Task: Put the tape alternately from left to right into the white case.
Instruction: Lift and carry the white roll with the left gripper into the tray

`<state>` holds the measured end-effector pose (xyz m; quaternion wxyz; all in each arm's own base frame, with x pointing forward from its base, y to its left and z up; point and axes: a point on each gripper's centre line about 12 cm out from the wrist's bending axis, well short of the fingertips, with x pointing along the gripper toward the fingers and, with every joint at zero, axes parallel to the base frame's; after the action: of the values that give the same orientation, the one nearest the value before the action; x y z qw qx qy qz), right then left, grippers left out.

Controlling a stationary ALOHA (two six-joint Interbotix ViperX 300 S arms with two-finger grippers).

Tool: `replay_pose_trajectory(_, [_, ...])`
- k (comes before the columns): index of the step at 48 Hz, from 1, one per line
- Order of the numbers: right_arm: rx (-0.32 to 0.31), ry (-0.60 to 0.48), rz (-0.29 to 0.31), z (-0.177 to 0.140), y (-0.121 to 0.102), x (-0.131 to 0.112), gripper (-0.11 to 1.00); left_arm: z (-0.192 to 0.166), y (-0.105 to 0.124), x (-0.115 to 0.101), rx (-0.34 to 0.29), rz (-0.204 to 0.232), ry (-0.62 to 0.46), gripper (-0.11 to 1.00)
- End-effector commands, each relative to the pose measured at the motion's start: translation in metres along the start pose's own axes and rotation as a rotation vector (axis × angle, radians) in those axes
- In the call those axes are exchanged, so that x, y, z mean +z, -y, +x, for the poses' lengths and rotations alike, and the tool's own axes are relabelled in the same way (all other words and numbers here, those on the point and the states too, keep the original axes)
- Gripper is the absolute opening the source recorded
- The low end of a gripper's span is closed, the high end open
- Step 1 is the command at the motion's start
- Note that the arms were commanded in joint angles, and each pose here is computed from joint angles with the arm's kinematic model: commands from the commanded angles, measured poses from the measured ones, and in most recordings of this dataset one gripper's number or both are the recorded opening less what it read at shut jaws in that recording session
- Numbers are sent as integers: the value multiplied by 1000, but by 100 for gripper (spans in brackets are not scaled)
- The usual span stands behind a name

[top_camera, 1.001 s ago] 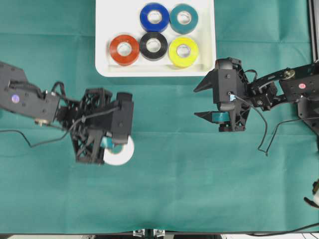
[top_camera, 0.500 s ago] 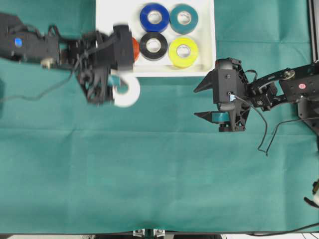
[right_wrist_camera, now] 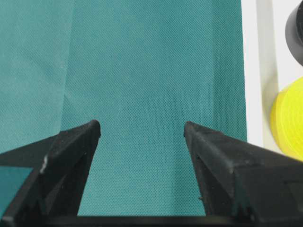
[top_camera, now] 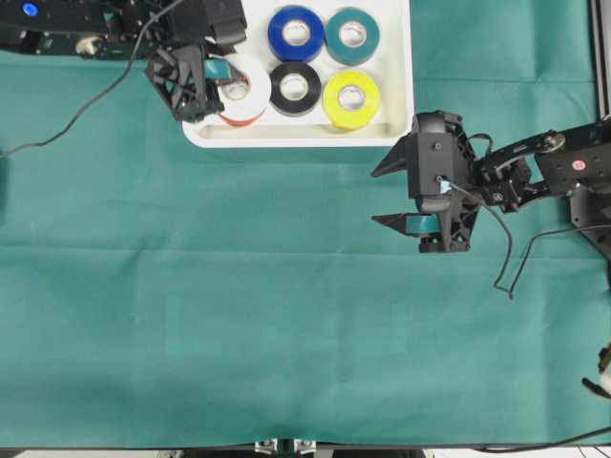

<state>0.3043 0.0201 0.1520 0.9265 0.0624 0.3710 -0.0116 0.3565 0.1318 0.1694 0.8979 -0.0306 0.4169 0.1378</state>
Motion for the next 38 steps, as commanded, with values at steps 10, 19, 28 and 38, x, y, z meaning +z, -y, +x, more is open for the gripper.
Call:
replay_pose_trajectory(10, [10, 28, 0, -2, -3, 9, 78, 5, -38, 5, 73, -65, 62, -2])
replay_pose_trajectory(19, [10, 28, 0, -2, -3, 9, 78, 14, -51, 4, 96, -85, 77, -2])
replay_pose_trajectory(28, [12, 30, -1, -2, -3, 10, 78, 20, -54, -1, 101, -61, 59, -2])
replay_pose_trajectory(38, [12, 32, -1, -2, -3, 11, 78, 23, -54, -2, 101, -11, 48, -2])
